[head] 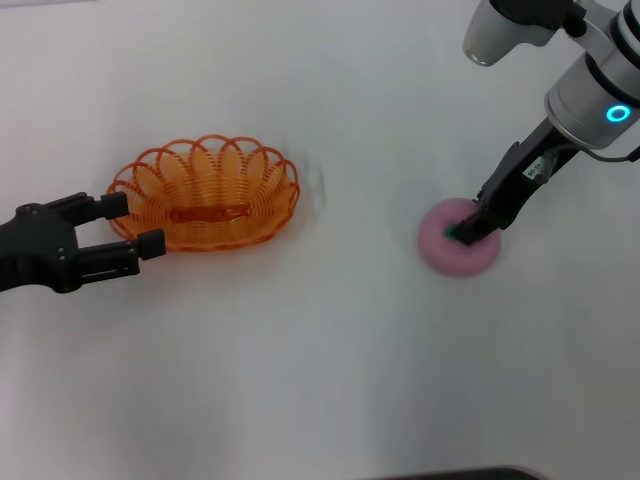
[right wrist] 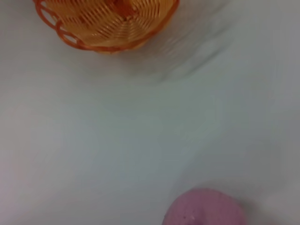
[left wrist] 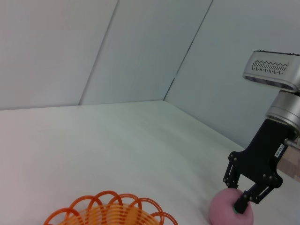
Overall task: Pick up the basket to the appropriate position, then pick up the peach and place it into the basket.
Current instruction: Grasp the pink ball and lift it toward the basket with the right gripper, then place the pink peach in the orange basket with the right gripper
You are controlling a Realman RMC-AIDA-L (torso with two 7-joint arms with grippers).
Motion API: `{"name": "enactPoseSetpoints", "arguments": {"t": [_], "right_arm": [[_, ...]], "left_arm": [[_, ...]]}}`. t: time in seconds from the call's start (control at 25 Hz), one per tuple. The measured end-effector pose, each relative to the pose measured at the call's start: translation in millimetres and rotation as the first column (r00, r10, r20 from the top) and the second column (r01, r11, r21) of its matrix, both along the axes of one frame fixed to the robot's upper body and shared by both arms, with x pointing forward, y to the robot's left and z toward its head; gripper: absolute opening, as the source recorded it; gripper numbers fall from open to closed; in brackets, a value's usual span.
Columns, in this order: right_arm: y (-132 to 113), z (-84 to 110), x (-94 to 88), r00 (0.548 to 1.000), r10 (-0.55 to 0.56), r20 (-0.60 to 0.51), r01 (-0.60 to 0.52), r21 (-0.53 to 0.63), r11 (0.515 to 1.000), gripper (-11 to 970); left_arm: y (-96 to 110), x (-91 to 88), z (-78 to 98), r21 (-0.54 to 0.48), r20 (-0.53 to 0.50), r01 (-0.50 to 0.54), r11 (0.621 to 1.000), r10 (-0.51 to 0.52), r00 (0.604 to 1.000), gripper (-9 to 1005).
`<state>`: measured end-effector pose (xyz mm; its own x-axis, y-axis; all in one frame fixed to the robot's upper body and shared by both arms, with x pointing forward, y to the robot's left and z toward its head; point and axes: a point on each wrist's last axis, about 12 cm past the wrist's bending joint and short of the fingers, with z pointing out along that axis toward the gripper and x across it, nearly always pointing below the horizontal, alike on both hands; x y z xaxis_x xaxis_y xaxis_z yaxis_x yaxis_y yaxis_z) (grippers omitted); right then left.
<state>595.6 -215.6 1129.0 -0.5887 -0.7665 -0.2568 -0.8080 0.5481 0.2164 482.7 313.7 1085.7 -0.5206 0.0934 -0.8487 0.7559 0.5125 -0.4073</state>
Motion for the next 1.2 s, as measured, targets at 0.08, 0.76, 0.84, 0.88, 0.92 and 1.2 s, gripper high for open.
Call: {"name": "enactPoseSetpoints", "arguments": {"t": [0.08,0.76,0.84,0.88,0.92,1.2], "right_arm": [[-0.8,0.6,0.2,1.000,-0.003,-0.001,0.003,0.002,1.000,388],[12.8,49.1,13.7,0.973,-0.053,0.227,-0.076,0.527,0.847,176],[26.6,40.3,17.6,0.970,-0.078,0.228,-0.080,0.610,0.789,161],[33.1,35.6,19.3,0.970,-0.091,0.224,-0.077,0.641,0.763,154],[40.6,30.1,20.7,0.971,-0.100,0.218,-0.073,0.668,0.740,146],[85.4,-7.9,15.7,0.964,-0.110,0.243,-0.111,0.740,0.663,151]], "left_arm": [[-0.2,0.0,0.0,0.000,-0.001,0.001,1.000,-0.001,1.000,878],[-1.7,1.2,-1.1,-0.007,-0.006,0.002,1.000,-0.002,1.000,877],[-1.8,1.5,-1.0,-0.008,-0.007,0.002,1.000,-0.002,1.000,876],[-2.0,1.8,-0.7,-0.009,-0.008,0.002,1.000,-0.002,1.000,876],[-2.2,2.1,-0.6,-0.010,-0.010,0.002,1.000,-0.002,1.000,875],[-2.5,2.6,-0.2,-0.012,-0.013,0.002,1.000,-0.002,1.000,874]]}}
